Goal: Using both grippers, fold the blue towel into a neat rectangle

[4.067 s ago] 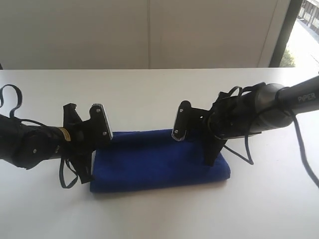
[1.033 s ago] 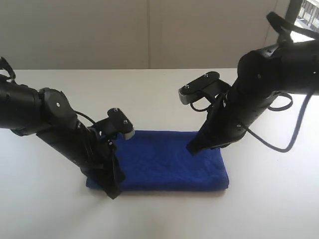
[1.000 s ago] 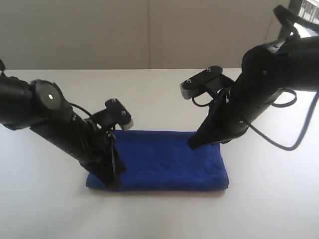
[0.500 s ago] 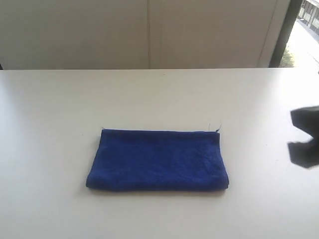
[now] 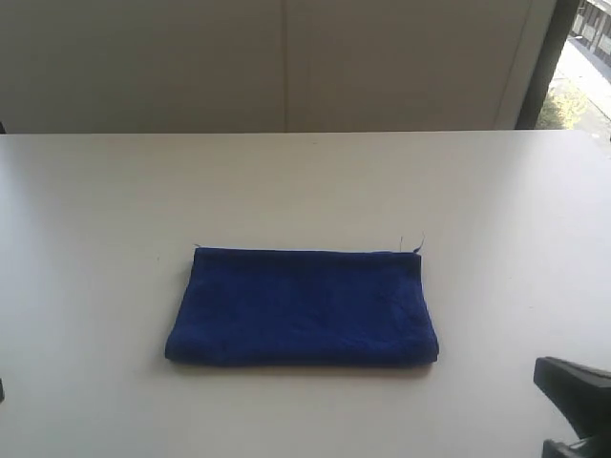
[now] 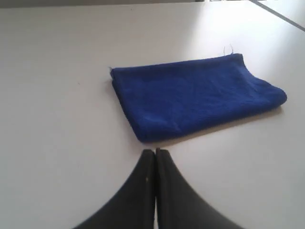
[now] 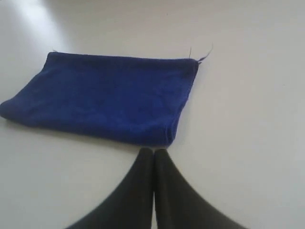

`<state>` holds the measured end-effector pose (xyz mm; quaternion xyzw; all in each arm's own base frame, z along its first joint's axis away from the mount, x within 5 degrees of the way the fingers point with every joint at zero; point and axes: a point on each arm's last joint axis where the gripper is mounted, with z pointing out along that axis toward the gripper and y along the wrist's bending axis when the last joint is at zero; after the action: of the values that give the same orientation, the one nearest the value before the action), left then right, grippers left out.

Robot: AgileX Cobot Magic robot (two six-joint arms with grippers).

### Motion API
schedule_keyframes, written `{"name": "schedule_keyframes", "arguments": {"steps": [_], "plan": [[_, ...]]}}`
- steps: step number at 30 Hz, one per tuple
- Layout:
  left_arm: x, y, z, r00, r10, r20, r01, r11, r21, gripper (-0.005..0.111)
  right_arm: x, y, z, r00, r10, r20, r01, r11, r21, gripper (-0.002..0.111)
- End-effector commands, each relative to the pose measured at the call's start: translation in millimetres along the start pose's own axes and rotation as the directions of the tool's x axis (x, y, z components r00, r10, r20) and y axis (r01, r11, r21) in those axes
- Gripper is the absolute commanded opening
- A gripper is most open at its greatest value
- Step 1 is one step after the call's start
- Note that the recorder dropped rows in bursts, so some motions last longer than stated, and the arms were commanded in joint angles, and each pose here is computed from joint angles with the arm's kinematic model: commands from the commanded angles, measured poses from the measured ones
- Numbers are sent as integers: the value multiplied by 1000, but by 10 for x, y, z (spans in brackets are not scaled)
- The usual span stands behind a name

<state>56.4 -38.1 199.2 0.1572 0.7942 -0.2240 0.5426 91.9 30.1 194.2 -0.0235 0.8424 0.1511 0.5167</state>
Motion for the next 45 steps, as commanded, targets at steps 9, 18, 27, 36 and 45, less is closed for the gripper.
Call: {"name": "schedule_keyframes", "arguments": {"steps": [9,18,27,36,45], "plan": [[290,61,73,979,192,-76,-193,981,-4,0,144,-11,30,985,-157,74,160,986,-38,0],[257,57,75,981,188,-39,-189,982,-7,0,139,-9,30,986,-150,79,153,987,-40,0],[265,58,74,971,235,-49,-236,972,-4,0,139,-9,30,986,-150,79,153,987,-40,0],[265,58,74,971,235,-49,-236,972,-4,0,140,-9,30,986,-150,78,153,987,-40,0],[263,58,70,971,236,-44,-236,972,-4,0,140,-9,30,986,-150,78,153,987,-40,0]]}}
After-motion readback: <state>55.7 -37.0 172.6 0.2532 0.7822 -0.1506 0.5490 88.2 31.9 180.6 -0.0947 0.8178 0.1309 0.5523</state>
